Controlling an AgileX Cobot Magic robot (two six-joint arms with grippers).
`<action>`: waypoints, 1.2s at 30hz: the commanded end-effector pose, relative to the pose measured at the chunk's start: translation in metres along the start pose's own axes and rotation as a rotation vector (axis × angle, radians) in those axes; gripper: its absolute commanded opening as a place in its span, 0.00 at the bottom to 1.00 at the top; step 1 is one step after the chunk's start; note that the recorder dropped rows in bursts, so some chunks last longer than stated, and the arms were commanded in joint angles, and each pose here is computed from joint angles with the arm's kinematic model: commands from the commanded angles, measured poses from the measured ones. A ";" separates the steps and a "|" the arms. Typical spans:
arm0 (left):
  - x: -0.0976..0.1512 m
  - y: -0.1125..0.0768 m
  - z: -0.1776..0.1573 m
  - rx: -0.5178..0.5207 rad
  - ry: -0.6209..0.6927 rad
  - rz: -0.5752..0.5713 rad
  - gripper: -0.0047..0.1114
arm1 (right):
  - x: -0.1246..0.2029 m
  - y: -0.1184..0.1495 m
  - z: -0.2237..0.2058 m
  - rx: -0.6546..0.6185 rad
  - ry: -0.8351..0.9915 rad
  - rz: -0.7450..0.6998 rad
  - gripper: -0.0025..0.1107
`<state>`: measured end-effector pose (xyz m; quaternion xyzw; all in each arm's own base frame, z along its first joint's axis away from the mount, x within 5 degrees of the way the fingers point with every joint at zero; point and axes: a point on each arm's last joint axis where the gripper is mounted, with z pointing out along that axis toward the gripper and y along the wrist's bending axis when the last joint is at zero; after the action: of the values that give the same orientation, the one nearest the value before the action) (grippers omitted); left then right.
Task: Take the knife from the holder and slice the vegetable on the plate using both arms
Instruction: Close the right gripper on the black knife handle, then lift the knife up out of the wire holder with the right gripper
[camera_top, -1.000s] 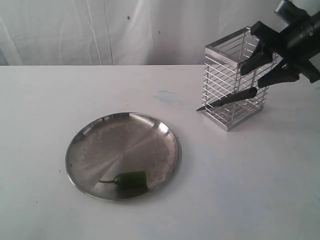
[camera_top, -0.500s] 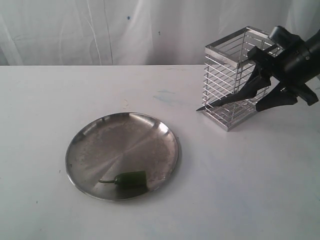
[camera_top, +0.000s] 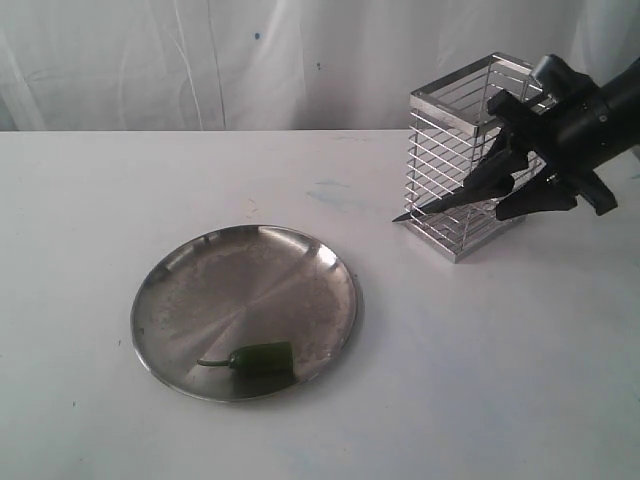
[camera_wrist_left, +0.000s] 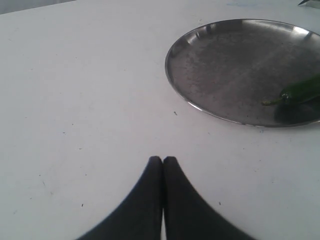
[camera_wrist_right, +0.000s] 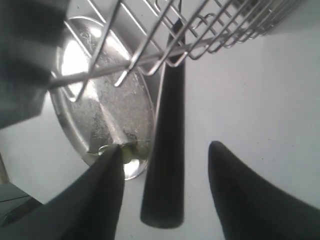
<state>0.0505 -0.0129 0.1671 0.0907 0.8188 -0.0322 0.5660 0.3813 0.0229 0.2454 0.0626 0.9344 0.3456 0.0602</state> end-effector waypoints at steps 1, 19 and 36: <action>0.001 -0.001 0.000 0.010 0.000 -0.001 0.04 | -0.003 -0.003 0.004 -0.032 -0.008 0.005 0.45; 0.001 -0.001 0.000 0.010 0.000 -0.001 0.04 | -0.006 -0.005 0.005 -0.023 -0.032 0.007 0.22; 0.001 -0.001 0.000 0.010 0.000 -0.001 0.04 | -0.002 -0.005 0.005 -0.018 0.012 0.002 0.10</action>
<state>0.0505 -0.0129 0.1671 0.0907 0.8188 -0.0322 0.5660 0.3848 0.0218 0.2375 0.0651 0.9329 0.3498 0.0557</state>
